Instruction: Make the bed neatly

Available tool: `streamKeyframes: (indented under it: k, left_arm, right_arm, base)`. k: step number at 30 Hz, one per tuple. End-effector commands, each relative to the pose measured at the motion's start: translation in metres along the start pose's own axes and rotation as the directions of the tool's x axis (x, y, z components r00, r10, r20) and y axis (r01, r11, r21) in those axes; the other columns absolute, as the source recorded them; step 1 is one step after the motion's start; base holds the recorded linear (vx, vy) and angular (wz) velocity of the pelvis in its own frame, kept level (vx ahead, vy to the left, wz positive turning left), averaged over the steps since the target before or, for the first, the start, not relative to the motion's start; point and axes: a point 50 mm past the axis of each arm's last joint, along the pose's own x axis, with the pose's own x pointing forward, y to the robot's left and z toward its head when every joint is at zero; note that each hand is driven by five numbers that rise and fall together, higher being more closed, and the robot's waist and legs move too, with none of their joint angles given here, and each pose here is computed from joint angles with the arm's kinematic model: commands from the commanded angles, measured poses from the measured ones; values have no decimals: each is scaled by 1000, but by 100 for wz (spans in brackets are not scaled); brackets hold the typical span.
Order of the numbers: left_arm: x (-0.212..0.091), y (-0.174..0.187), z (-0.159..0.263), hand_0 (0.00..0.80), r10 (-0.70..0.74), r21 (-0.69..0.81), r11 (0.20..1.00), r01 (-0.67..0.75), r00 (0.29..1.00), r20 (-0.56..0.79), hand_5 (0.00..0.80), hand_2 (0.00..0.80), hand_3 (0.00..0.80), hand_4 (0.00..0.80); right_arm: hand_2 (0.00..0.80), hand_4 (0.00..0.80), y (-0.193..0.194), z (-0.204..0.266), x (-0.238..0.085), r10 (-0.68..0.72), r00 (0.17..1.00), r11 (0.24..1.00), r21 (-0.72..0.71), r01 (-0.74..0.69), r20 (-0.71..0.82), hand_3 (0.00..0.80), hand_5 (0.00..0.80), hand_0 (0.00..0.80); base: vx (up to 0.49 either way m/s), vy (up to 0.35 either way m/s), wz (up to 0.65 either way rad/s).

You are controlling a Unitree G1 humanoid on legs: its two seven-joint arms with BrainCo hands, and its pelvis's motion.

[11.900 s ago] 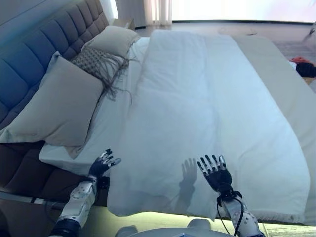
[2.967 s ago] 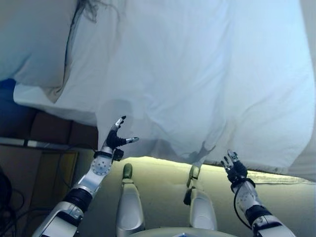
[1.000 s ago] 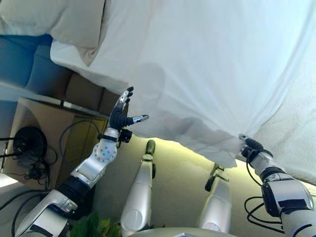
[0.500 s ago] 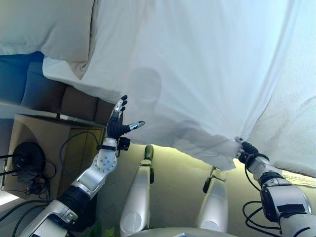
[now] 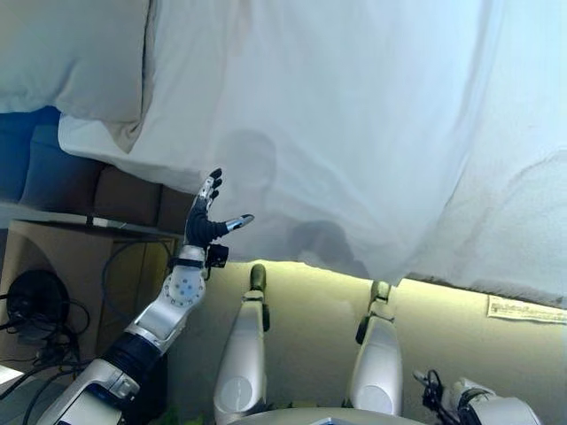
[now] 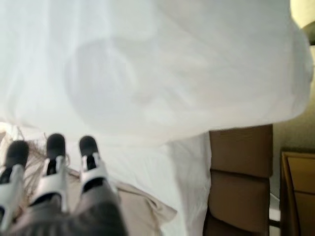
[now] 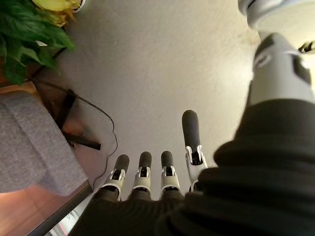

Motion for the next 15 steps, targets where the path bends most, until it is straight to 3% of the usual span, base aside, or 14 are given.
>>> streamKeyframes:
  k: [1,7,12,15]
  left_arm:
    - [8,12,13,0,57,-29,998,-55,996,66,0,0,0,0]
    - [-3,20,-10,0,47,-57,997,-51,997,-63,0,0,0,0]
    - [-30,29,-40,0,-24,-153,988,-10,975,-219,0,0,0,0]
    - [-56,32,-60,0,-60,-234,972,-18,945,-322,0,0,0,0]
  right_arm:
    - [0,0,-22,-9,8,-79,995,994,79,74,62,0,0,0]
    - [0,0,-29,20,1,-81,906,971,239,-22,415,0,0,0]
    - [0,0,-28,48,-24,-43,731,859,398,-320,681,0,0,0]
    - [0,0,-18,58,-49,5,594,778,369,-507,805,0,0,0]
  base:
    - [101,-46,-6]
    - [119,-57,-2]
    - [147,-76,-10]
    - [164,-40,-7]
